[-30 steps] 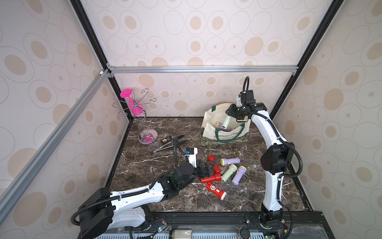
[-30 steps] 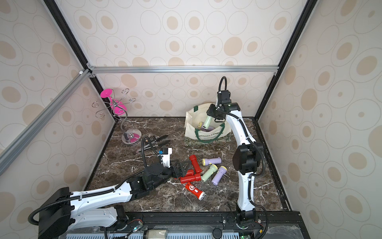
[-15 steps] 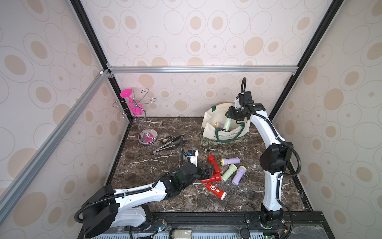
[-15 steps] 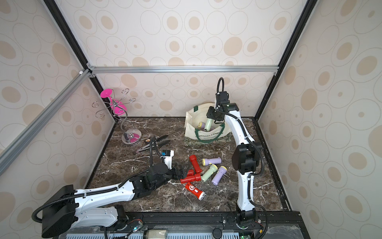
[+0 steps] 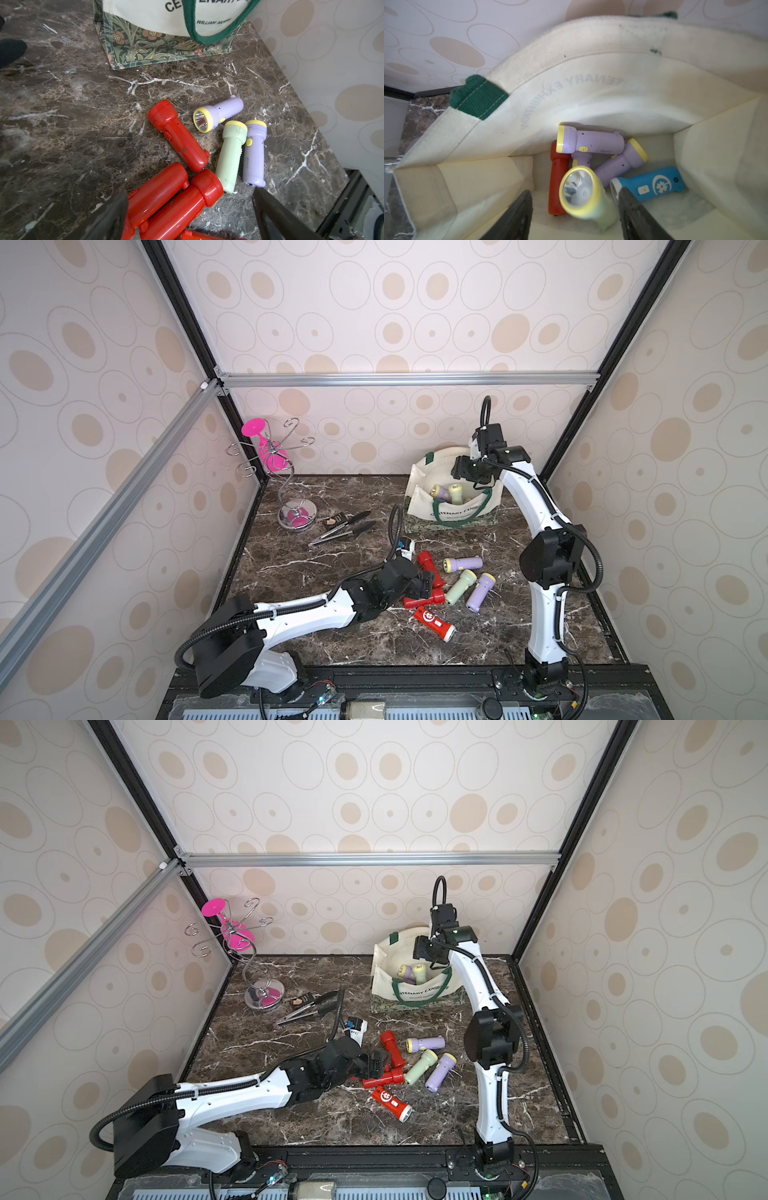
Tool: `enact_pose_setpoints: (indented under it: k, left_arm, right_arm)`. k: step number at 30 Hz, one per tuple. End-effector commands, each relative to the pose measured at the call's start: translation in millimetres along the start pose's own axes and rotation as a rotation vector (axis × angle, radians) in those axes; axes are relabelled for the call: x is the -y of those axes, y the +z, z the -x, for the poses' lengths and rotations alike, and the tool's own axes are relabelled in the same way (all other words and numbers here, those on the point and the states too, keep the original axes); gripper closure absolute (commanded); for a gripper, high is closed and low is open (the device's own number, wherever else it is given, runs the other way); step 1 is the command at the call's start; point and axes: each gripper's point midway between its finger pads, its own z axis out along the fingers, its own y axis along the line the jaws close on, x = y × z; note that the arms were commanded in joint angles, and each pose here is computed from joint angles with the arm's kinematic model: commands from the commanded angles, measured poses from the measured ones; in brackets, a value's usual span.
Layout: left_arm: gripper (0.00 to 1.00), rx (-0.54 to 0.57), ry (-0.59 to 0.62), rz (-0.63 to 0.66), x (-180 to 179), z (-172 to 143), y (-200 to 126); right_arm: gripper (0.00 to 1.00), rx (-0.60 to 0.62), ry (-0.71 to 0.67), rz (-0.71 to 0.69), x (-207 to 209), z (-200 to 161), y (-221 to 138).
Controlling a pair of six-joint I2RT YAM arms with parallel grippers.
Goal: Put the flashlights into the tote bags
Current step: Place the flashlight in the canvas bag.
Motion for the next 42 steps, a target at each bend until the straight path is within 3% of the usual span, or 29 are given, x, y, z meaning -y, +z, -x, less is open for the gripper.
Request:
enact_pose_setpoints:
  k: [1,6,12,21,42]
  left_arm:
    - [0.1,-0.05,0.083,0.046,-5,0,2]
    - [0.14,-0.091,0.092,0.067,-10,-1,11]
    - [0.15,-0.095,-0.004,0.006,-1,3,22]
    - [0.18,-0.111,-0.135,-0.015,16,4,57]
    - [0.27,-0.169,-0.277,0.108,3,-18,99]
  right_arm:
    - [0.24,0.096,-0.037,0.022,-16,25,-44]
    - [0.18,0.136,-0.075,0.027,-29,32,-72]
    - [0.16,0.175,-0.127,0.038,-45,31,-107]
    - [0.16,0.125,-0.173,0.116,-79,-11,-136]
    - [0.12,-0.051,-0.161,0.165,-55,-137,-172]
